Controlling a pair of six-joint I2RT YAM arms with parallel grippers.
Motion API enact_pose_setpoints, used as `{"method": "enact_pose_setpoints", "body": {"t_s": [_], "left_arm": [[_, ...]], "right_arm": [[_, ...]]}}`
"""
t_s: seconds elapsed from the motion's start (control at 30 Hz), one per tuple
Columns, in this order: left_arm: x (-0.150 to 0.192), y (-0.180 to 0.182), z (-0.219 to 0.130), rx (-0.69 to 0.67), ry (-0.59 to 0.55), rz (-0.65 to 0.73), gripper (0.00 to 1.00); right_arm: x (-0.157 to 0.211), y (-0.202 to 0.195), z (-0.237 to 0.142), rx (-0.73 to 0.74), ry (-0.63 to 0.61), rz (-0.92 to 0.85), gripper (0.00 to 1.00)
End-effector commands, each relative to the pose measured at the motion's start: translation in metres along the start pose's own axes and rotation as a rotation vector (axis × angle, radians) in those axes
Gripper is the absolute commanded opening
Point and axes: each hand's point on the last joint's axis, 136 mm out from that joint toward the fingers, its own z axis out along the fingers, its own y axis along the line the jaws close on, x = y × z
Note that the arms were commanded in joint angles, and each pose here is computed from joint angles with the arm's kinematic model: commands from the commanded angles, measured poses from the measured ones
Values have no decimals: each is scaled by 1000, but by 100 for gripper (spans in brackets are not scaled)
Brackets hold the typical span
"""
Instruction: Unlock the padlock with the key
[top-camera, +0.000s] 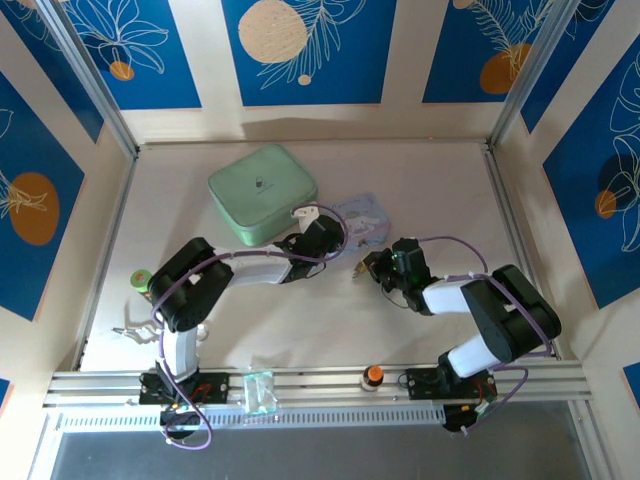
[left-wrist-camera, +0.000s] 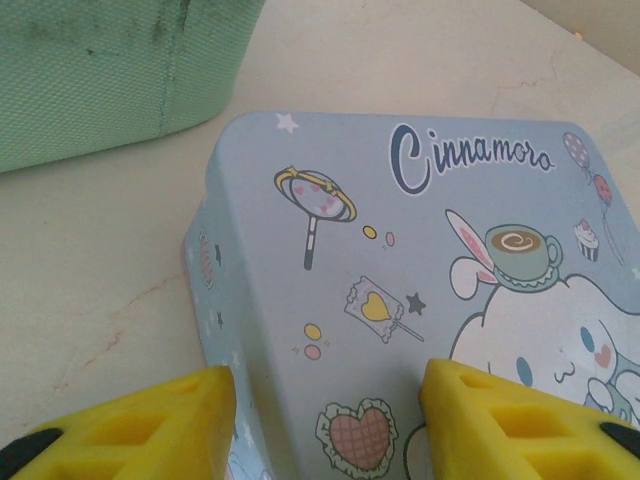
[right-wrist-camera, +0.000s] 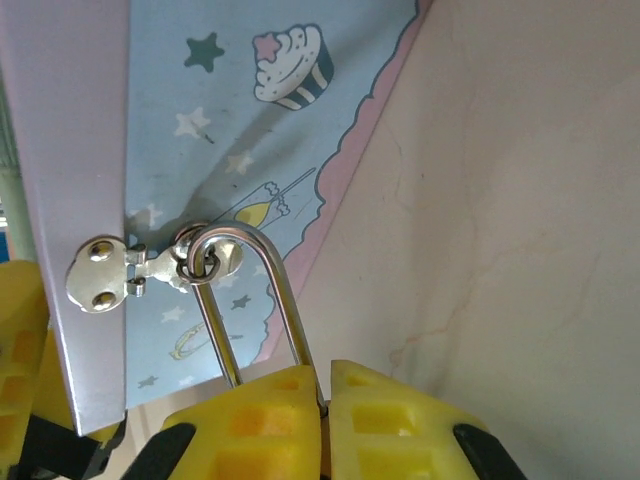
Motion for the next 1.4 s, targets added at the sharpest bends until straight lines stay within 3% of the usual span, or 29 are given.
{"method": "enact_pose_setpoints", "body": {"t_s": [0.0, 0.7, 1.1, 1.23, 1.3, 1.37], "left_arm": [[95, 107, 0, -301, 315, 251, 51], [96, 108, 1, -287, 327, 360, 51], [100, 119, 0, -313, 335, 363, 51], [95, 113, -2, -300, 332, 362, 51], [91, 107, -5, -280, 327, 359, 53], [86, 101, -6, -261, 326, 348, 55]], "right_arm": [[-10, 16, 8, -67, -15, 71, 0], [-23, 4, 30, -142, -82, 327, 0], [-35, 21, 17, -169, -78, 222, 0], [-18, 7, 11, -16, 1, 48, 0], [-11, 2, 1, 71, 1, -103, 12], [-8, 0, -11, 162, 6, -241, 35]]}}
